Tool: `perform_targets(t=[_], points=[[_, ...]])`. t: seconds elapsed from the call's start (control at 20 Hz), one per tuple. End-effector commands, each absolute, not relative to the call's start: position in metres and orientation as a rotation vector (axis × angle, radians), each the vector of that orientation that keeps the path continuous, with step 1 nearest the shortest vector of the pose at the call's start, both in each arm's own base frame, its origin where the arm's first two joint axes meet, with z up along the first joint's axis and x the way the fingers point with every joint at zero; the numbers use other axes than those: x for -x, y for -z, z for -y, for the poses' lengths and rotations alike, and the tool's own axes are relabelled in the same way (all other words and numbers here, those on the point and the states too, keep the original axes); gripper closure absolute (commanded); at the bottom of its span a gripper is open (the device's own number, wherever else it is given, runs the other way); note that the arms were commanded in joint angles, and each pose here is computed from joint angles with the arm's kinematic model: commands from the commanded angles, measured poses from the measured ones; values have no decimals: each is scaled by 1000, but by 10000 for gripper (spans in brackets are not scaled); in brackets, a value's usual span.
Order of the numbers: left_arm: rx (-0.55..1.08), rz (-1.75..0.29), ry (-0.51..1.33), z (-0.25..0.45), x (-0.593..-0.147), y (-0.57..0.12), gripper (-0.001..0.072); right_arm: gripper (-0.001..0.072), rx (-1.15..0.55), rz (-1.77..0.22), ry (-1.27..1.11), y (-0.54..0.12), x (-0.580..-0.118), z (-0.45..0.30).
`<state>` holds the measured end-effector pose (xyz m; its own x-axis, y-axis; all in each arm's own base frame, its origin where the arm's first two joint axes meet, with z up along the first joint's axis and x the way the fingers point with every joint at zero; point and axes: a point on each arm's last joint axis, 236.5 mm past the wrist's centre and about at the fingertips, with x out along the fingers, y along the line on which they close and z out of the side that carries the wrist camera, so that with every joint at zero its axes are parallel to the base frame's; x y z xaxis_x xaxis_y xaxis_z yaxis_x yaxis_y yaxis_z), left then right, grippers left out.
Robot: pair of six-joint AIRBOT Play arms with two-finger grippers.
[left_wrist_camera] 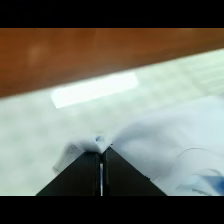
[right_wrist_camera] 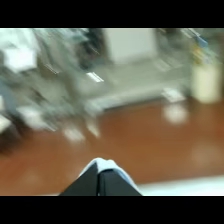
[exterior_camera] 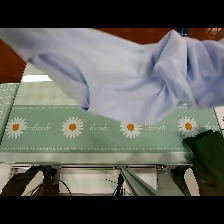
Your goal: Fold the shirts.
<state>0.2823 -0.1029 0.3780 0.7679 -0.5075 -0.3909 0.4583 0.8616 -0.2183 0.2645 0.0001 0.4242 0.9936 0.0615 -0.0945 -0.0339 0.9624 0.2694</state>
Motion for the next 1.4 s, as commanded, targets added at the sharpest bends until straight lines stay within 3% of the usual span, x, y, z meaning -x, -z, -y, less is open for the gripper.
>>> perform_targets(t=[0.0,0.35,0.65,0.8,1.0,1.15,1.35], points=[[78,-726,327,57,-274,-310,688,678,-202,-440,202,-347,-240,50],[134,-1008,345,57,-258,-228,688,679,-121,-797,240,-280,-200,59],[113,-1081,399,70,-237,-213,688,679,-143,-889,175,-265,-187,42],[98,-948,384,71,-246,-239,688,678,-154,-851,115,-272,-195,29],[46,-616,347,70,-249,-331,689,678,-182,-734,-97,-305,-204,-22],[-8,-352,295,65,-230,-412,688,679,-143,-528,-85,-364,-205,-27],[-29,-241,222,55,-190,-455,689,679,-99,-396,23,-410,-180,-18]])
